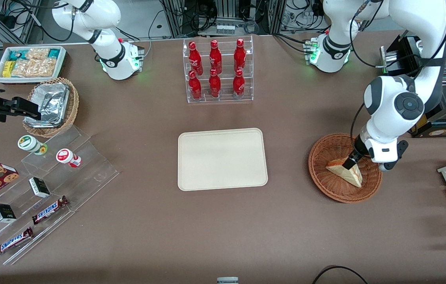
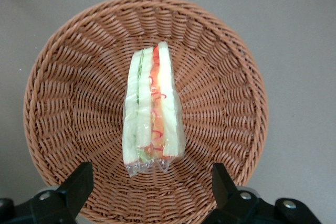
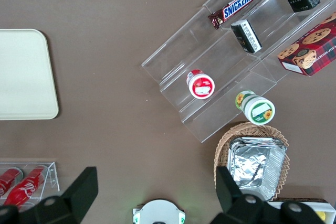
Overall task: Place sandwich from basket to tray
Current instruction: 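Lower the left gripper and close it on the sandwich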
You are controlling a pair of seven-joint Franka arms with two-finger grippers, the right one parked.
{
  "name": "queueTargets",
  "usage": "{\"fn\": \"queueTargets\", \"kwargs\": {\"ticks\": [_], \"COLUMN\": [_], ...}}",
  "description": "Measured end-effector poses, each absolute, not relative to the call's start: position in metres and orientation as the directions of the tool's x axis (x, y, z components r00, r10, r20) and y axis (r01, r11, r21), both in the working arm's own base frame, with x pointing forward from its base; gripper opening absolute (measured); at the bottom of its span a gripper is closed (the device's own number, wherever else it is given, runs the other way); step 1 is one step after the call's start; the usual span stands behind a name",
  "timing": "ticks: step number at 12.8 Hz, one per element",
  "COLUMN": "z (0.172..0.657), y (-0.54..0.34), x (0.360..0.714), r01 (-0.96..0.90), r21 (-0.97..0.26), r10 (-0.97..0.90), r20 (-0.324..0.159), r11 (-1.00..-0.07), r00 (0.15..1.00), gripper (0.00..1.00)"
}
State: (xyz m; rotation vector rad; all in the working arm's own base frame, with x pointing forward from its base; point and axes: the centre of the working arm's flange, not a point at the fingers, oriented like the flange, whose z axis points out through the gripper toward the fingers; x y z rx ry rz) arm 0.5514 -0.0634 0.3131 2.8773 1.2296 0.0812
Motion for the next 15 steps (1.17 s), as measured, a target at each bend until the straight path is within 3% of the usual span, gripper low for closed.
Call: {"fn": "queueTargets", "kwargs": {"ticks": [15], "z": [0.274], "y": [-0.048], "x": [0.556], "r01": [0.754], "r21": [0.042], "r10": [0.755], "r20": [0.06], "r11": [-0.656], "r00": [0.653], "gripper": [1.0]}}
